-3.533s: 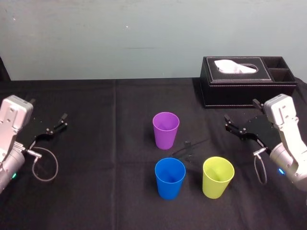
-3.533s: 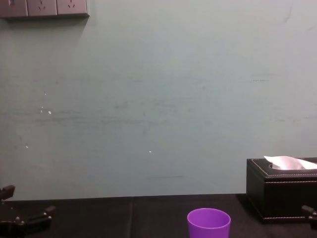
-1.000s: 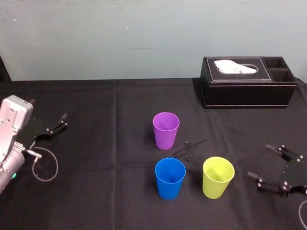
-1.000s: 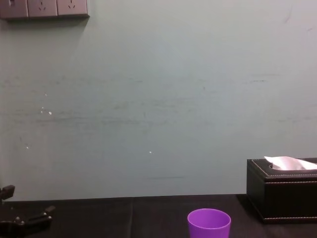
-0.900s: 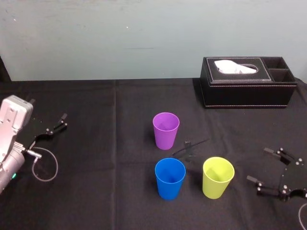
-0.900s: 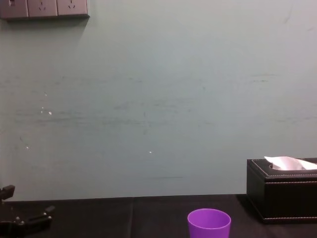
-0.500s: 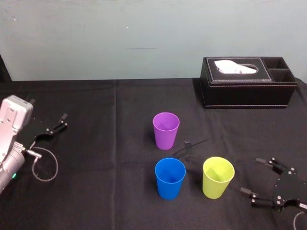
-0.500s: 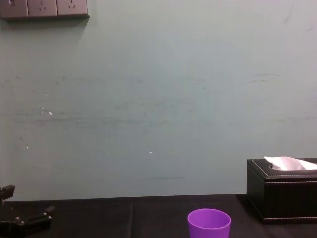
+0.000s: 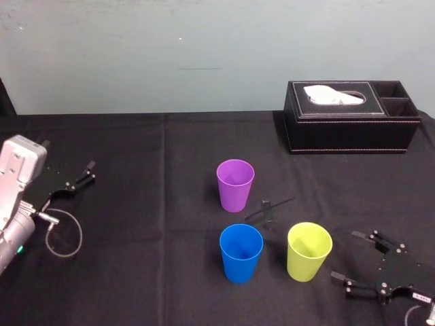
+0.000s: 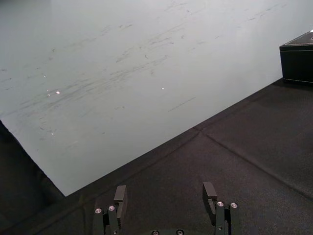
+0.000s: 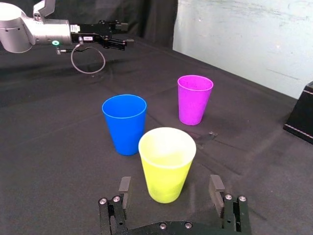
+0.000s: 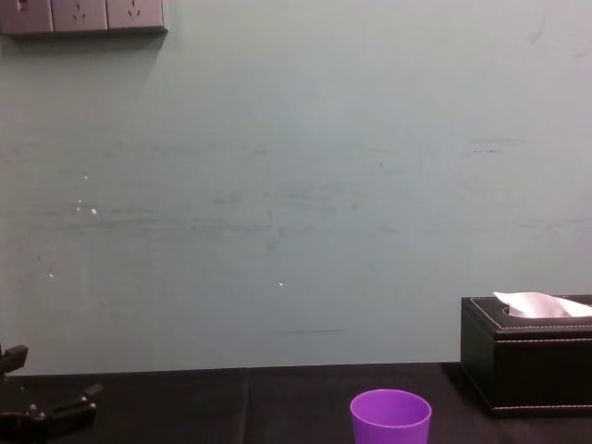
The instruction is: Stack the three plastic cups sequentially using one hand.
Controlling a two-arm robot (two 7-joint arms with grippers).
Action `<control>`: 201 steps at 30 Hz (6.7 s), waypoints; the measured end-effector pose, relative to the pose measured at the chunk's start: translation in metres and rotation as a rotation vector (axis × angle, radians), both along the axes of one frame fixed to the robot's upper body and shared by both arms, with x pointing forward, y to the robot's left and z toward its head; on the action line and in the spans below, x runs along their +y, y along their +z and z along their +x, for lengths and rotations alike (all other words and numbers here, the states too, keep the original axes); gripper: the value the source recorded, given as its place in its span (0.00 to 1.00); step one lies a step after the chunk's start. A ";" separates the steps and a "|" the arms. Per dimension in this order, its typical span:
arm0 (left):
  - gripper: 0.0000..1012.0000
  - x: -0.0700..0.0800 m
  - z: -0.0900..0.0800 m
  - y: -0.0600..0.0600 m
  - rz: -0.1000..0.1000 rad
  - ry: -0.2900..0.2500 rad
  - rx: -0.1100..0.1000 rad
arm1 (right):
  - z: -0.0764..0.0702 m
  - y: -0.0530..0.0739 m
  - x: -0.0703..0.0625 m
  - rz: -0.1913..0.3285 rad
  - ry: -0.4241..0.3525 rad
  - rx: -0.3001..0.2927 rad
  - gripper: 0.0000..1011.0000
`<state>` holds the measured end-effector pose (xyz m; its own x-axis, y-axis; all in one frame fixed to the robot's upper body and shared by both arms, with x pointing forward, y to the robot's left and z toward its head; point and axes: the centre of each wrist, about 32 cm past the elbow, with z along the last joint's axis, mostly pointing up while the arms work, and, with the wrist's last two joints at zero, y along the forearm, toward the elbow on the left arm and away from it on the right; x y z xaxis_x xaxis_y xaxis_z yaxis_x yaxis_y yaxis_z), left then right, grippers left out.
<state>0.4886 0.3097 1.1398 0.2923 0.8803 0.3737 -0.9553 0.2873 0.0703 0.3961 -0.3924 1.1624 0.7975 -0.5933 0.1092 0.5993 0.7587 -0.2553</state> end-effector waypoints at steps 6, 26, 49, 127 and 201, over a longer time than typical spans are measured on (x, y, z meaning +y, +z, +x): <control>1.00 0.000 0.000 0.000 0.000 0.000 0.000 | 0.001 -0.003 0.003 0.006 0.002 0.012 0.99; 1.00 0.000 0.000 0.000 0.000 0.000 0.000 | 0.007 -0.010 0.011 0.021 0.004 0.038 0.99; 1.00 0.000 0.000 0.000 0.000 0.000 0.000 | 0.025 -0.014 0.028 0.026 0.015 0.038 0.99; 1.00 0.000 0.000 0.000 0.000 0.000 0.000 | 0.048 0.067 0.056 0.022 -0.107 -0.104 0.73; 1.00 0.000 0.000 0.000 0.000 0.000 0.000 | 0.133 0.063 0.156 -0.027 -0.095 -0.112 0.73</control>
<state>0.4886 0.3097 1.1398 0.2922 0.8803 0.3737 -0.9553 0.2873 0.0702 0.5294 -0.2362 1.2252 0.7196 -0.6613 0.2117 0.6943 0.6906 -0.2026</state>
